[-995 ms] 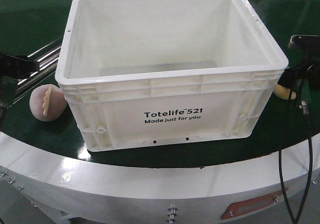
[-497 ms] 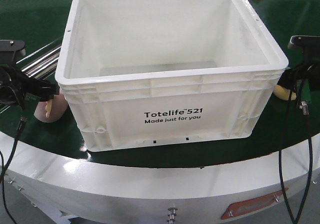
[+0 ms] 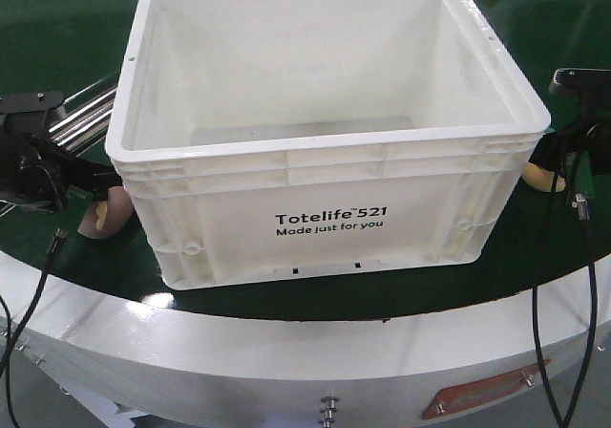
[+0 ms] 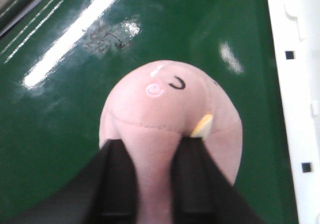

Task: Place moving items into box and shelve
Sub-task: 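Lift both held plush toys up over the white tote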

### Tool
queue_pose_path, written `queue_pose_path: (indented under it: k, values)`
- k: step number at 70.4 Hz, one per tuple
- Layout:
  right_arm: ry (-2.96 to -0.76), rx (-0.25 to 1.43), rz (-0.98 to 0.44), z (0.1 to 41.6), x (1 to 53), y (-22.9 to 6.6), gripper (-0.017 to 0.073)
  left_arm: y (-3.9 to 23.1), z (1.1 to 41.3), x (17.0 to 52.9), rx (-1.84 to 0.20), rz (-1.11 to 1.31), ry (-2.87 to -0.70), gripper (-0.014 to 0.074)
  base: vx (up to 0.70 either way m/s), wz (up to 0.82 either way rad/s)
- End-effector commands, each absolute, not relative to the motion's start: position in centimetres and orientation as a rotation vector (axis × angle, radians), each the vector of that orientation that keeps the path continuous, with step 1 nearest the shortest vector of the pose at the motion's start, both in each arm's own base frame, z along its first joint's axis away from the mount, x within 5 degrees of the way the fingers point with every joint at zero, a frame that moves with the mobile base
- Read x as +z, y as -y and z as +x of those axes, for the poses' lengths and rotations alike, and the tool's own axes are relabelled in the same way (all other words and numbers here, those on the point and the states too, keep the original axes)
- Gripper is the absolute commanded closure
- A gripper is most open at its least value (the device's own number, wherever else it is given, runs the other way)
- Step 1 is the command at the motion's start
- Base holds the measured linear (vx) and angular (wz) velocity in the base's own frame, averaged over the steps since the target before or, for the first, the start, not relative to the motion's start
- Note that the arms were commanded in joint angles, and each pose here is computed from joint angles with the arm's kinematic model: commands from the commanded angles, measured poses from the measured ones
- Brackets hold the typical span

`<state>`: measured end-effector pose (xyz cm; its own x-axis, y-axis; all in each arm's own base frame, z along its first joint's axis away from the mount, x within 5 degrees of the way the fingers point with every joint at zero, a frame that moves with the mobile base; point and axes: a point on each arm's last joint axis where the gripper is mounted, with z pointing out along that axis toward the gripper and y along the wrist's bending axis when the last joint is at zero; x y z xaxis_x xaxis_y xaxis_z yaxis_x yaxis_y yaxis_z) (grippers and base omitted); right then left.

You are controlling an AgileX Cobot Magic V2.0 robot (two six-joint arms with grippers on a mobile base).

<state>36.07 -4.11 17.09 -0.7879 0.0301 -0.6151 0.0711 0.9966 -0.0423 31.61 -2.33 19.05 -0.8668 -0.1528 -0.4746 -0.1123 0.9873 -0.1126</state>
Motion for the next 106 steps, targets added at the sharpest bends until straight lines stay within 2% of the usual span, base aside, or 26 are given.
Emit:
queue_pose_path:
  k: [1,4,27,46,75,106]
  values:
    - [-2.431,-0.097,0.056,36.3,18.8,4.3,0.0574,2.6,31.9,20.1,-0.131,-0.186,-2.593,0.0572,0.00,0.00]
    - [-2.431,-0.097,0.056,36.3,18.8,4.3,0.0574,2.6,31.9,20.1,-0.130,-0.185,-2.593,0.0624,0.00,0.00]
    - [-2.431,-0.100,0.050,36.3,18.8,4.3,0.0574,2.6,32.0,20.5,-0.132,-0.178,-2.564,0.0621,0.00,0.00]
    - [-2.395,-0.116,0.015,36.2,19.7,4.3,0.0574,2.6,31.9,23.2,-0.149,-0.162,-2.411,0.0617,0.00,0.00]
    - [-2.129,-0.137,0.012,34.6,26.9,4.1,0.0574,2.4,30.7,28.5,-0.179,-0.150,-2.158,0.0614,0.00,0.00]
    - [-1.791,-0.195,-0.037,29.9,36.1,3.4,0.0574,2.1,27.6,35.3,-0.211,-0.129,-1.815,0.0614,0.00,0.00]
